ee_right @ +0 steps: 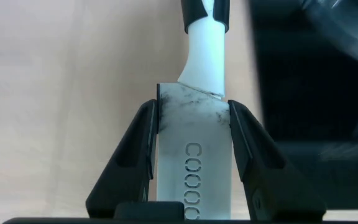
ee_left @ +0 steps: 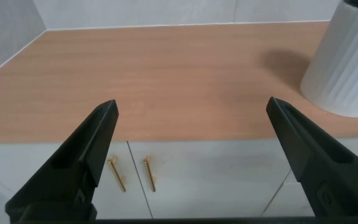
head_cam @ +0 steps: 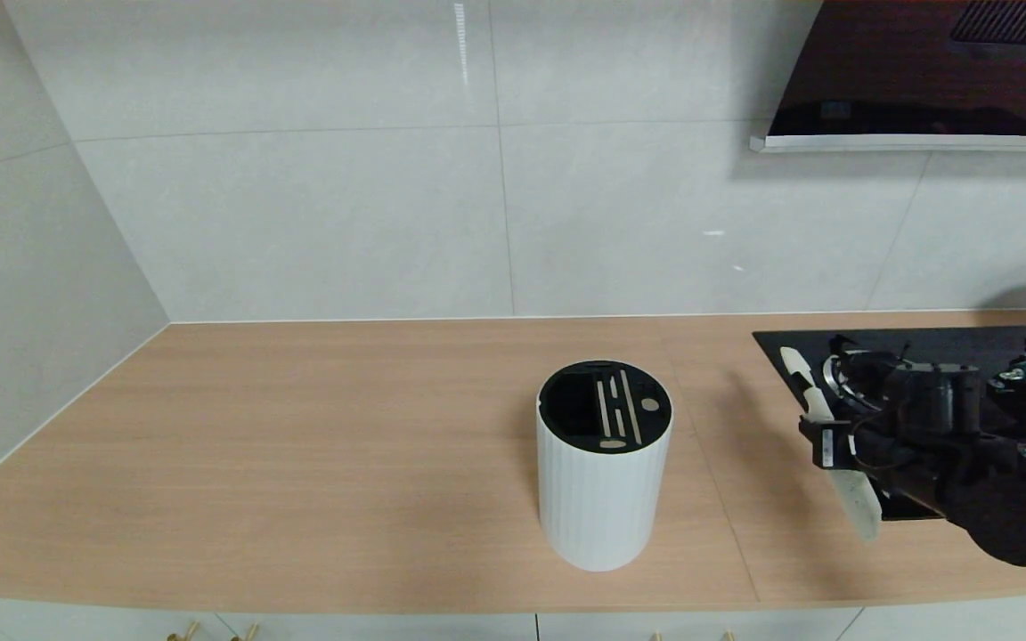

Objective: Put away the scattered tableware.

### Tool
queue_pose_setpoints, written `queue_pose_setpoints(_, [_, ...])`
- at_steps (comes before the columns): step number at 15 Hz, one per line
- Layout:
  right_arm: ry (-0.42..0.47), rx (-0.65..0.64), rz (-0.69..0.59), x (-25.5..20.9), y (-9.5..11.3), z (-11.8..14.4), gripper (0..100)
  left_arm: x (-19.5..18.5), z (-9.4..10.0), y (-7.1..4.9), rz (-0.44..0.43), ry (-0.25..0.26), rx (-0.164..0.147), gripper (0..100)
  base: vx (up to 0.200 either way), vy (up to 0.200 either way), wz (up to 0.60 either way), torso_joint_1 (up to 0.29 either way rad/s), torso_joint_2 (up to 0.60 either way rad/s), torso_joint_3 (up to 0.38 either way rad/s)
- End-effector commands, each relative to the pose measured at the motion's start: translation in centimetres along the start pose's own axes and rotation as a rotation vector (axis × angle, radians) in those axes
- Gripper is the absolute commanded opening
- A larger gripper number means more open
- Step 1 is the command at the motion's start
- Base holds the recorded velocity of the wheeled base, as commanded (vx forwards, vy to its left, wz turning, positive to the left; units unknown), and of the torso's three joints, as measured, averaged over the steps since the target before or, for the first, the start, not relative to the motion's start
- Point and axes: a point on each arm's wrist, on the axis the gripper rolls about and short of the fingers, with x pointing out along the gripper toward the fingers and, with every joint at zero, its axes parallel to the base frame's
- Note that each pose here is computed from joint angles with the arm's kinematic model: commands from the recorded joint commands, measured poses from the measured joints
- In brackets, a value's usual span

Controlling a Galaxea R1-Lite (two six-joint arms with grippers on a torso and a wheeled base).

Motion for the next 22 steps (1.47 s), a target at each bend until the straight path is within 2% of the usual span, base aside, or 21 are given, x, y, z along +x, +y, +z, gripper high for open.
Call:
queue_pose_setpoints(1, [-0.170,0.012,0.072,-4.5,1.8,6.0,0,0.0,5.3,-0.3,-0.216,0.035,-0.013,100,0.000,0.000,0.00,0.000,0.00,0.000])
queue_pose_setpoints(2, [-0.206,0.015,0.117,-5.7,3.2,7.3,0,1.2,7.6,-0.3,-0.286,0.105,-0.032,100,0.000,0.000,0.00,0.000,0.00,0.000])
queue_pose_setpoints(3, [-0.247,0.012,0.147,-7.3,4.3,8.4,0,3.2,10.3,-0.3,-0.333,0.156,-0.045,100,0.000,0.000,0.00,0.000,0.00,0.000])
queue_pose_setpoints(4, [-0.285,0.009,0.175,-8.7,5.1,9.1,0,5.1,12.0,-0.2,-0.371,0.197,-0.050,100,0.000,0.000,0.00,0.000,0.00,0.000])
queue_pose_setpoints(5, [-0.331,0.008,0.216,-10.0,6.1,10.2,0,7.3,13.6,-0.2,-0.422,0.234,-0.031,100,0.000,0.000,0.00,0.000,0.00,0.000])
queue_pose_setpoints(6, [-0.352,0.006,0.249,-11.3,7.0,11.0,0,9.4,14.9,-0.4,-0.465,0.257,-0.004,100,0.000,0.000,0.00,0.000,0.00,0.000])
queue_pose_setpoints(7, [-0.363,0.004,0.264,-12.4,7.4,11.4,0,10.6,15.9,-0.7,-0.504,0.261,-0.003,100,0.000,0.000,0.00,0.000,0.00,0.000])
queue_pose_setpoints(8, [-0.372,-0.003,0.306,-14.1,8.2,11.6,0,12.8,17.6,-1.7,-0.587,0.262,-0.011,100,0.000,0.000,0.00,0.000,0.00,0.000])
queue_pose_setpoints(9, [-0.394,-0.004,0.343,-15.1,8.9,11.9,0,14.6,18.7,-2.6,-0.629,0.264,-0.043,100,0.000,0.000,0.00,0.000,0.00,0.000])
queue_pose_setpoints(10, [-0.407,-0.003,0.356,-15.5,9.1,12.2,0,15.2,18.9,-2.8,-0.636,0.260,-0.057,100,0.000,0.000,0.00,0.000,0.00,0.000])
queue_pose_setpoints(11, [-0.419,-0.007,0.396,-16.6,10.0,13.0,0,17.3,18.9,-3.9,-0.667,0.254,-0.111,100,0.000,0.000,0.00,0.000,0.00,0.000])
queue_pose_setpoints(12, [-0.410,-0.015,0.413,-17.2,10.2,12.9,0,18.8,18.8,-4.7,-0.659,0.253,-0.157,100,0.000,0.000,0.00,0.000,0.00,0.000])
queue_pose_setpoints(13, [-0.400,-0.022,0.432,-17.5,10.7,12.6,0,19.9,18.7,-5.6,-0.657,0.239,-0.189,100,0.000,0.000,0.00,0.000,0.00,0.000])
queue_pose_setpoints(14, [-0.396,-0.027,0.462,-18.1,11.5,12.3,0,21.4,18.3,-7.3,-0.699,0.240,-0.234,100,0.000,0.000,0.00,0.000,0.00,0.000])
queue_pose_setpoints(16, [-0.358,-0.060,0.503,-19.2,13.5,10.5,0,22.6,16.2,-11.2,-0.783,0.279,-0.365,100,0.000,0.000,0.00,0.000,0.00,0.000])
queue_pose_setpoints(17, [-0.352,-0.069,0.515,-19.6,14.1,10.1,0,23.1,15.1,-11.7,-0.764,0.279,-0.405,100,0.000,0.000,0.00,0.000,0.00,0.000])
queue_pose_setpoints(18, [-0.343,-0.083,0.545,-20.2,14.9,9.6,0,24.3,13.8,-12.5,-0.766,0.281,-0.433,100,0.000,0.000,0.00,0.000,0.00,0.000])
queue_pose_setpoints(20, [-0.332,-0.101,0.565,-21.2,16.2,8.8,0,25.1,12.3,-13.7,-0.782,0.299,-0.441,100,0.000,0.000,0.00,0.000,0.00,0.000])
queue_pose_setpoints(22, [-0.320,-0.111,0.556,-21.0,16.7,8.4,0,24.8,11.8,-15.7,-0.806,0.315,-0.482,100,0.000,0.000,0.00,0.000,0.00,0.000])
